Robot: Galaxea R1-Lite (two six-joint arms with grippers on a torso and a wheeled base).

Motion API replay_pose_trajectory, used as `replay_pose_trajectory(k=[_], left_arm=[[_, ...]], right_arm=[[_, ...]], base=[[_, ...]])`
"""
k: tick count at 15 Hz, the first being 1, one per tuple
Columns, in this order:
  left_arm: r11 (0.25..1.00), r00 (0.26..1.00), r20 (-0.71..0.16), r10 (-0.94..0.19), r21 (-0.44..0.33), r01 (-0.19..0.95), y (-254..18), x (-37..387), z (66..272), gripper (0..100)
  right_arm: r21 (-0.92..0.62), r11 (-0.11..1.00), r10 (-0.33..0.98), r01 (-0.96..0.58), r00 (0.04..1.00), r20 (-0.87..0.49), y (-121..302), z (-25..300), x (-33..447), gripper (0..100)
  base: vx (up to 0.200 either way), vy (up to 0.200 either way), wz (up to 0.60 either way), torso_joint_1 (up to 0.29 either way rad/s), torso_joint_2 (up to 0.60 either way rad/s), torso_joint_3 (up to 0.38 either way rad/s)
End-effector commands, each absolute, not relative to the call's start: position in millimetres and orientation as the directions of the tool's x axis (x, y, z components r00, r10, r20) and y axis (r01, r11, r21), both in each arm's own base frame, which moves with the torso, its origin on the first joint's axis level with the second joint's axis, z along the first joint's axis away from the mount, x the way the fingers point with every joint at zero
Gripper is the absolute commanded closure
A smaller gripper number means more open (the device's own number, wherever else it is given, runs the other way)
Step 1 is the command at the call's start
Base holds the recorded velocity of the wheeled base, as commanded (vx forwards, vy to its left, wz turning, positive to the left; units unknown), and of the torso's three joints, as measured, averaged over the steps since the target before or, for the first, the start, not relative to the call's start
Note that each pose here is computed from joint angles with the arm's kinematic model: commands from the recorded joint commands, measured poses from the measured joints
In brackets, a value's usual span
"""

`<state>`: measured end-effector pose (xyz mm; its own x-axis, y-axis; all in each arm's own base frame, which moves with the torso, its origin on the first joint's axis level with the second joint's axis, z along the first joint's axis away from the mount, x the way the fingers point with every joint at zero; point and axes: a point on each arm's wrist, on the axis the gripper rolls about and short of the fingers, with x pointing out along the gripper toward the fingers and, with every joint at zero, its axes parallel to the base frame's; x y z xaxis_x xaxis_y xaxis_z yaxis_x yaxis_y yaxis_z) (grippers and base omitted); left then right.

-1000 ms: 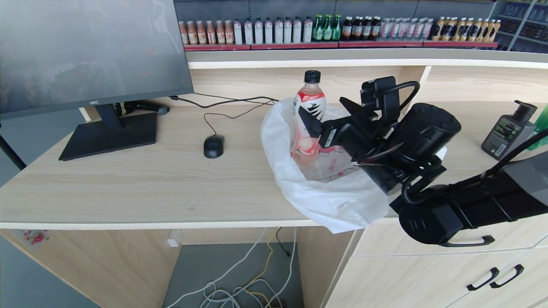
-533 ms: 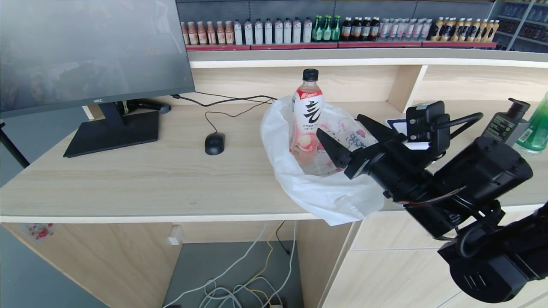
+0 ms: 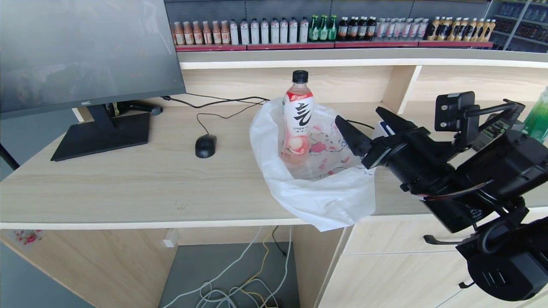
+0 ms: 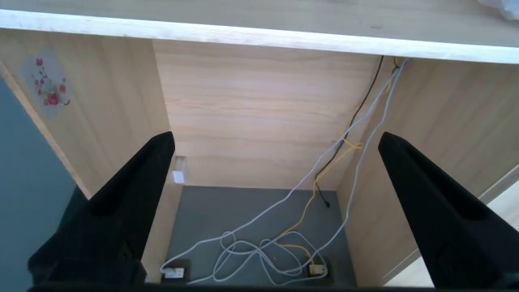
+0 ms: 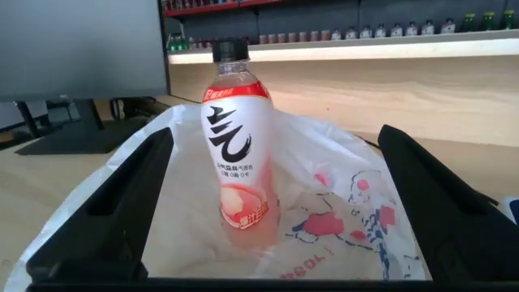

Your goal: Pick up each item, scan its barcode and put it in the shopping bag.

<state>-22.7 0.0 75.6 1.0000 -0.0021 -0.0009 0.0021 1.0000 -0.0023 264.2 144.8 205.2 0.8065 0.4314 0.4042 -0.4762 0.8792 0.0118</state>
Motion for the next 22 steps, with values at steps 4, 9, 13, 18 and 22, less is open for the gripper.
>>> replay_pose_trajectory(k=[4, 9, 13, 18, 22], left_arm=[[1.000, 1.000, -0.002, -0.003, -0.003, 0.003, 0, -23, 76, 0], [1.000, 1.000, -0.002, -0.003, -0.005, 0.003, 0, -23, 76, 0], [1.000, 1.000, -0.002, -0.003, -0.005, 0.003, 0, -23, 76, 0], [1.000, 1.000, -0.002, -0.002, -0.006, 0.002, 0, -23, 76, 0], [1.000, 1.000, -0.002, -0.002, -0.006, 0.002, 0, -23, 76, 0]], right_arm=[[0.028, 0.895, 0.395, -0.445, 0.821, 0.412, 133, 207, 270, 0], [0.037, 0.896, 0.391, -0.442, 0.826, 0.405, 131, 205, 270, 0], [0.034, 0.898, 0.386, -0.439, 0.823, 0.416, 132, 207, 273, 0], [0.015, 0.901, 0.382, -0.434, 0.810, 0.445, 130, 216, 270, 0], [0.013, 0.899, 0.388, -0.438, 0.809, 0.443, 132, 215, 269, 0]], base=[[0.000, -0.200, 0.00, 0.003, 0.00, -0.001], [0.000, -0.200, 0.00, 0.004, 0.00, 0.002], [0.000, -0.200, 0.00, 0.004, 0.00, 0.002], [0.000, -0.200, 0.00, 0.003, 0.00, 0.001], [0.000, -0.200, 0.00, 0.001, 0.00, 0.001]])
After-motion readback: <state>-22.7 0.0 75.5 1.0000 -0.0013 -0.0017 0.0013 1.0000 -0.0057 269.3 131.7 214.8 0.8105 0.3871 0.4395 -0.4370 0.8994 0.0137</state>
